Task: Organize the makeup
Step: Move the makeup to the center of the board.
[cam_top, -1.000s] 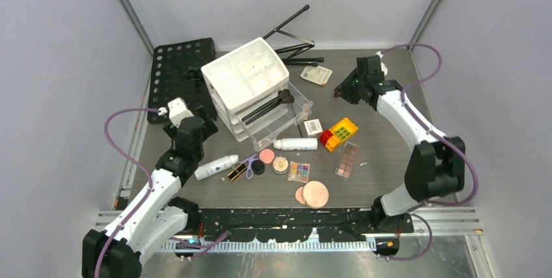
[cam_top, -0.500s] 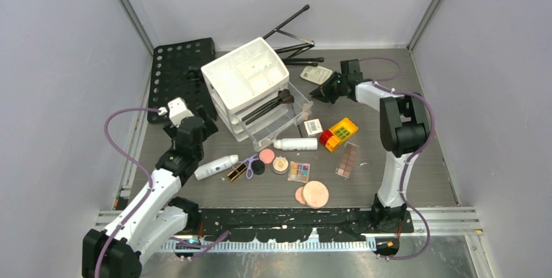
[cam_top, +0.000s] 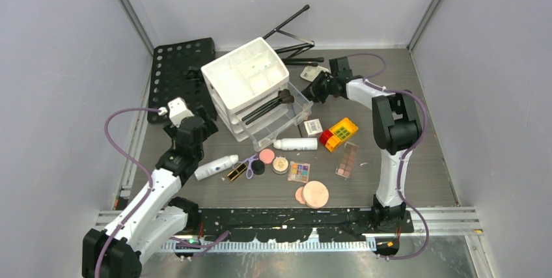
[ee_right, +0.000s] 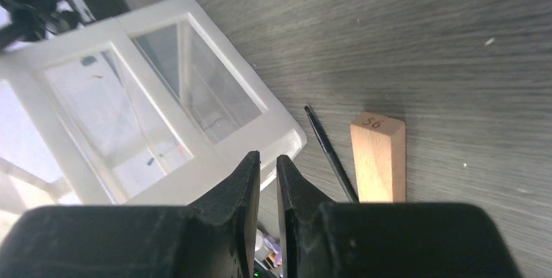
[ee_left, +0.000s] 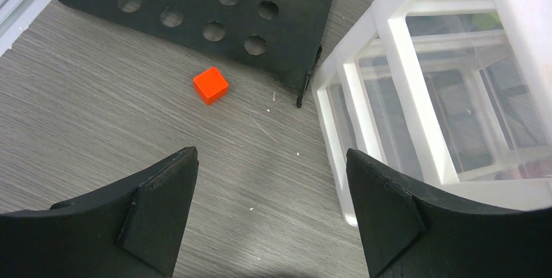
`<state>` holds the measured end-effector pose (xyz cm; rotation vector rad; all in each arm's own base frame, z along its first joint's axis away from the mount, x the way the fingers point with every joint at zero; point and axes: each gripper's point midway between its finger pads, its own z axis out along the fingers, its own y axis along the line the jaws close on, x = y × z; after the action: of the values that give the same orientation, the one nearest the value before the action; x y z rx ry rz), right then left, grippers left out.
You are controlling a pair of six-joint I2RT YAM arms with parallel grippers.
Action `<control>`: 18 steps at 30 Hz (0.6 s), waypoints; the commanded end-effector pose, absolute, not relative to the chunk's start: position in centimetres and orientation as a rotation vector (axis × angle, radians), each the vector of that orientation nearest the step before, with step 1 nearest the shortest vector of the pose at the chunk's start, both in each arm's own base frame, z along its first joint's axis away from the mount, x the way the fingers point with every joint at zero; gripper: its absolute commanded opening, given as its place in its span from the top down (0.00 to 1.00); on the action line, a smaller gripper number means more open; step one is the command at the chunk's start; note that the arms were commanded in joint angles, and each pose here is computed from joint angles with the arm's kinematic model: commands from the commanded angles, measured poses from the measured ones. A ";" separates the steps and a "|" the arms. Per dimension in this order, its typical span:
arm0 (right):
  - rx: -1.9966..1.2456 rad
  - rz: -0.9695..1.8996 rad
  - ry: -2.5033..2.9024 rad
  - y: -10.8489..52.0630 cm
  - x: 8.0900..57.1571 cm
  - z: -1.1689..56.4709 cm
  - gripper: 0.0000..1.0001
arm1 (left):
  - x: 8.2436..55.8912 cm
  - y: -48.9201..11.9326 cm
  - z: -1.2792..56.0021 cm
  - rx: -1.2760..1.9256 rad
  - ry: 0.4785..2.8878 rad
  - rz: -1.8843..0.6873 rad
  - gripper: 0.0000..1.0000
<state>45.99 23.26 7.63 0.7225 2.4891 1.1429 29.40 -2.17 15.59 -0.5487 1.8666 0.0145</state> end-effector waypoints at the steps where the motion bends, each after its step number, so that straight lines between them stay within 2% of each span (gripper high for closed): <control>1: 0.636 1.002 2.612 23.6 44.2 6.3 0.79 | 30.1 -2.1 16.8 -0.558 1.816 0.002 0.14; 10: 0.648 0.697 2.728 20.5 42.3 3.0 0.78 | 30.2 -2.3 16.7 -0.557 1.820 -0.002 0.14; 18: 0.637 0.262 2.671 14.7 42.1 3.8 0.78 | 30.2 -2.2 16.7 -0.555 1.821 0.001 0.14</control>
<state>42.50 20.26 3.59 0.6512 2.6969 0.6592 29.50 -2.28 15.31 -0.5453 1.8760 0.0160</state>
